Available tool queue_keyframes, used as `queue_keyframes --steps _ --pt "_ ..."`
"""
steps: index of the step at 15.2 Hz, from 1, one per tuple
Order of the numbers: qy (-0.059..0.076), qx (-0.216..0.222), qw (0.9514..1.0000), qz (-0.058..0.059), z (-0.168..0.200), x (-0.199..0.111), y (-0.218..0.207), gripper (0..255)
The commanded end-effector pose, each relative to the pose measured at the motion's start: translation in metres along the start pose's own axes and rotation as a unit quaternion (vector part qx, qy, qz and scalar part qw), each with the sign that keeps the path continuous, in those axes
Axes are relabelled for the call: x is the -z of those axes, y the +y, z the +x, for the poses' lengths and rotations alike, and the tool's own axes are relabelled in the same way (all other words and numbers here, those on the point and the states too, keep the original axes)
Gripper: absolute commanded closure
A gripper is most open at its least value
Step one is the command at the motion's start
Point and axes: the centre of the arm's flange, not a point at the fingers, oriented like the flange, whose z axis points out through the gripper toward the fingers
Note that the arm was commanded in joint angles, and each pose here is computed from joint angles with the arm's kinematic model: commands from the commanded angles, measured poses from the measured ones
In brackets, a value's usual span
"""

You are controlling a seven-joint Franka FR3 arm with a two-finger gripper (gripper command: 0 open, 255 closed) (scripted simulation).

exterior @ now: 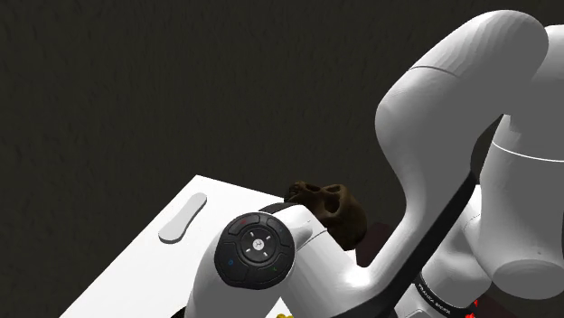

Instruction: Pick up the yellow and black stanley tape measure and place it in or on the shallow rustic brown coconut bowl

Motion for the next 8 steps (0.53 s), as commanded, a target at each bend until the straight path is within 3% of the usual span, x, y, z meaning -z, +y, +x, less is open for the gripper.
queue_keyframes --steps 1,5,6,8 --pt "0.0 0.0 1.0 0.0 0.0001 -0.0012 0.0003 255" --pt "0.0 0.0 1.0 0.0 0.0001 -0.0012 0.0003 255" --pt "0.0 0.0 1.0 0.0 0.0001 -0.0012 0.0003 0" --pt "0.0 0.0 1.0 0.0 0.0001 -0.0012 0.0003 0"
